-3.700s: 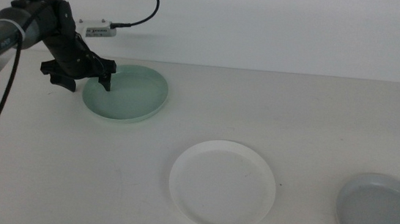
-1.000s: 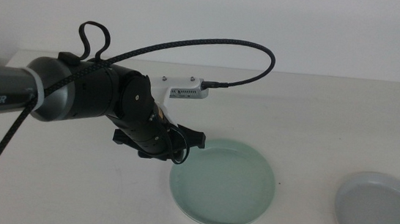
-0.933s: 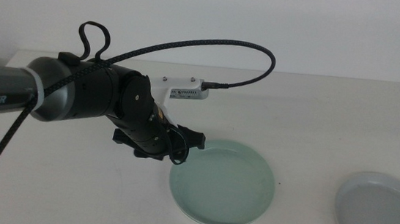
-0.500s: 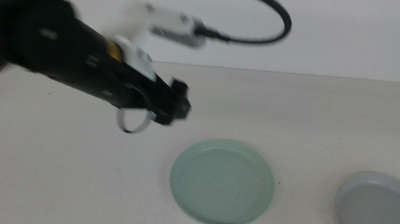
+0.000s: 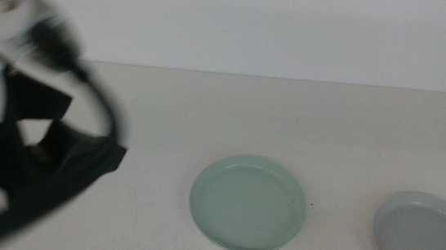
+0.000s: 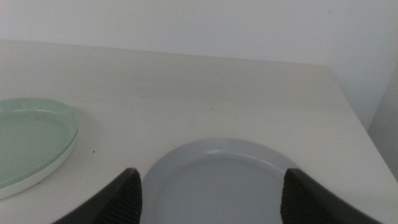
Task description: Stack the three bowls on top of each other.
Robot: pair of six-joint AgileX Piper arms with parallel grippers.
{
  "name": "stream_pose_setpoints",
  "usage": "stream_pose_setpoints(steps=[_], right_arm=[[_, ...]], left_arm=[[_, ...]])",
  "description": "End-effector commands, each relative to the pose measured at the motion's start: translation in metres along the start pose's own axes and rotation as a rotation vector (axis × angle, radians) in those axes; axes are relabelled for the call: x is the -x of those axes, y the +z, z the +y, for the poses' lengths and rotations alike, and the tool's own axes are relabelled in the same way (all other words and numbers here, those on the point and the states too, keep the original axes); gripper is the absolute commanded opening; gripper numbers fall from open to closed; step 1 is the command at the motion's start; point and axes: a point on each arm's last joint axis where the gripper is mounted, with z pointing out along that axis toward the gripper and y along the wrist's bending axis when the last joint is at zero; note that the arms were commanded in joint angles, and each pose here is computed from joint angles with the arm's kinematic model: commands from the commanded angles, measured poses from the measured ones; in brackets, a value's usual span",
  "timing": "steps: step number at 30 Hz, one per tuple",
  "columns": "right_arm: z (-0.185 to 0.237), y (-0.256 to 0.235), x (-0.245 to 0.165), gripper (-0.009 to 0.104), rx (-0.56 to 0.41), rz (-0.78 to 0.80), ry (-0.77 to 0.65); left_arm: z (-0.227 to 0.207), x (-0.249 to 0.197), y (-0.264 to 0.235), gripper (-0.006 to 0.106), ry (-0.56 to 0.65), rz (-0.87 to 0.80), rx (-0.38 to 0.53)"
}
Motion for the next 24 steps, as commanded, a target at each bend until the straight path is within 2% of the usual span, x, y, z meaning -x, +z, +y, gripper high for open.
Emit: stream_pose_setpoints(steps=[1,15,21,24], right_arm=[[-0.001,-0.006,0.017,0.057,-0.012,-0.131,-0.020],[-0.001,-0.006,0.017,0.057,-0.012,-0.131,-0.020],[-0.001,-0.001,0.004,0.057,-0.011,-0.095,-0.020],[0.000,-0.003,0.007,0.057,0.003,-0.017,0.020]], left_arm=[[-0.005,-0.001,-0.015,0.105,-0.001,-0.101,-0.005],[-0.007,-0.010,-0.027,0.105,0.015,-0.117,0.006],[-0.007,-0.010,-0.027,0.105,0.015,-0.117,0.006],[-0.007,-0.010,-0.027,0.105,0.015,-0.117,0.006]])
